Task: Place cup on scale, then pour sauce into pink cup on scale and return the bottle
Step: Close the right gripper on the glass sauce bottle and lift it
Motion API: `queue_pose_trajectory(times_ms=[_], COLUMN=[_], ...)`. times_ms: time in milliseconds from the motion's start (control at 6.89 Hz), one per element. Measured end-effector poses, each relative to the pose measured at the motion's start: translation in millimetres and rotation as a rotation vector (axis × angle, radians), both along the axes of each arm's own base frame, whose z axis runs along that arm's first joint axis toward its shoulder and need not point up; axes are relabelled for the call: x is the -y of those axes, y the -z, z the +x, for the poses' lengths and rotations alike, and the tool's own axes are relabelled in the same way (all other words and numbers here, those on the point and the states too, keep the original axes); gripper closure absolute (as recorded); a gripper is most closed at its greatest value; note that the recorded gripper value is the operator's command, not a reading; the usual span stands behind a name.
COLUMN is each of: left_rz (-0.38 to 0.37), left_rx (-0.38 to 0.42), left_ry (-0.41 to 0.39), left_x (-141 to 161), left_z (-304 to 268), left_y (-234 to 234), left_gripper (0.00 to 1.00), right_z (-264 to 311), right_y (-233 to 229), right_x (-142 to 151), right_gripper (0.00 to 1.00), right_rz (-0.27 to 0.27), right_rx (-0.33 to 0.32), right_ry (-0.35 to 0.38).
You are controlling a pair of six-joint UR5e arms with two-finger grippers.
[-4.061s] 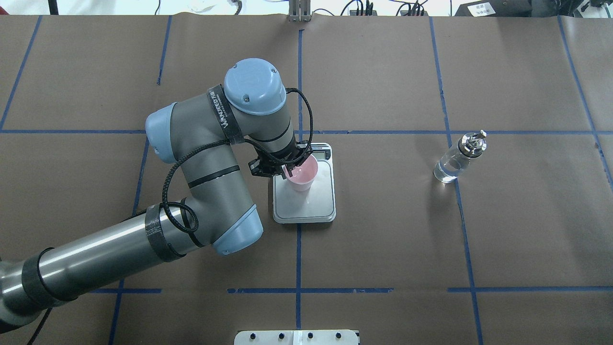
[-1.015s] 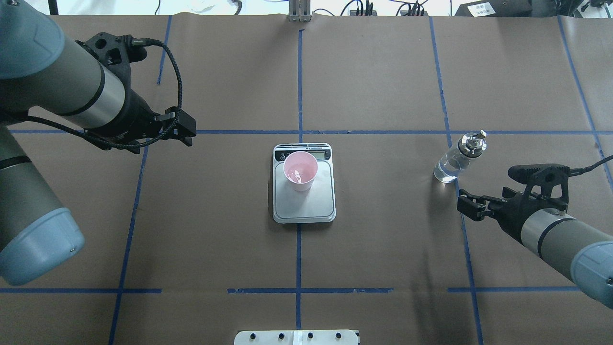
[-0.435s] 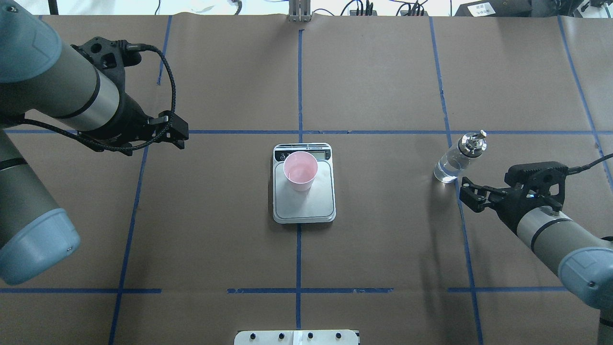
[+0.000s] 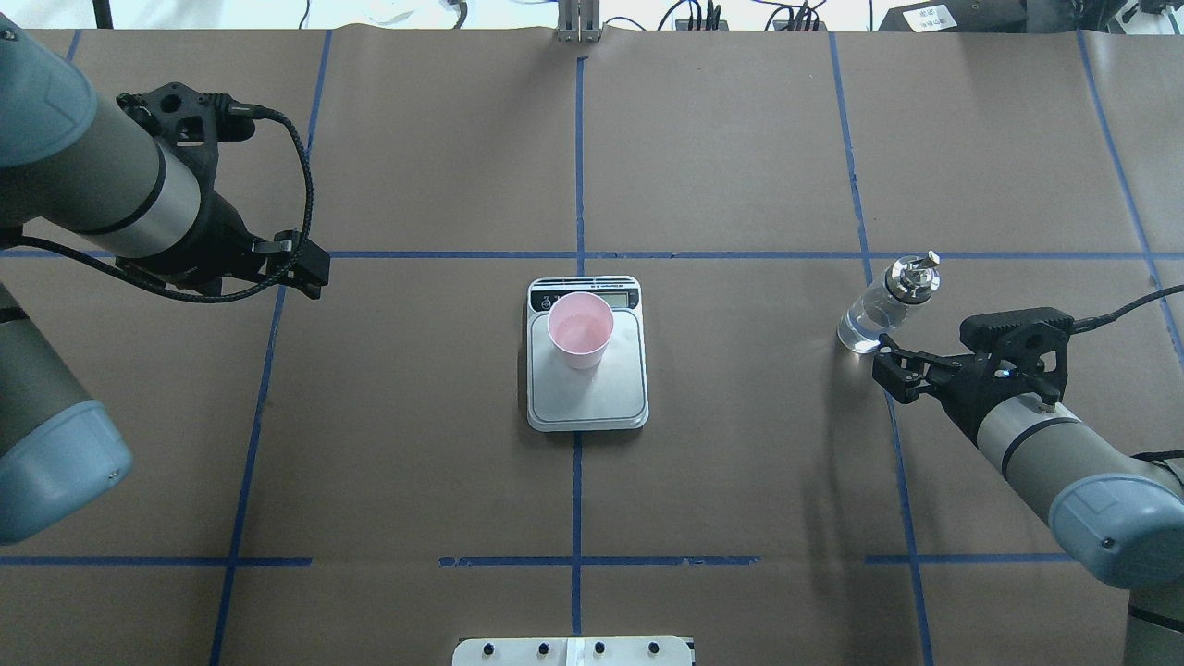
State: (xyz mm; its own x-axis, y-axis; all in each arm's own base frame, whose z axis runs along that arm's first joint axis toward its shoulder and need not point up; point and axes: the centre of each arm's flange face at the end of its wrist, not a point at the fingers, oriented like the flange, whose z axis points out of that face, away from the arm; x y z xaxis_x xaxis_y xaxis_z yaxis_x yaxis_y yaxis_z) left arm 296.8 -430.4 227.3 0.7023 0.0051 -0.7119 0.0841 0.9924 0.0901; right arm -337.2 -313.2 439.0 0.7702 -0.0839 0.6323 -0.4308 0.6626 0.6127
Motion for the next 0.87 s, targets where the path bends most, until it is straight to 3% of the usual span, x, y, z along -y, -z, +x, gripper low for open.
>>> queue_pose_trajectory(times_ms=[580,870], left_rz=[0.087,0.095], left_rx=[0.082,0.092], left_ry=[-0.055,-0.057], left_x=[15.2,18.3], left_z=[-35.7,-43.3], left_y=[-36.0,-41.0], left_gripper=[0.00,0.00], right_z=[-21.7,-37.2], right_y=[-7.2,-5.7], right_x=[7.3,21.3], right_gripper=[0.00,0.00], right_rz=[0.008,0.044], right_rx=[-0.019,-0.042], right_ry=[0.006,0.017])
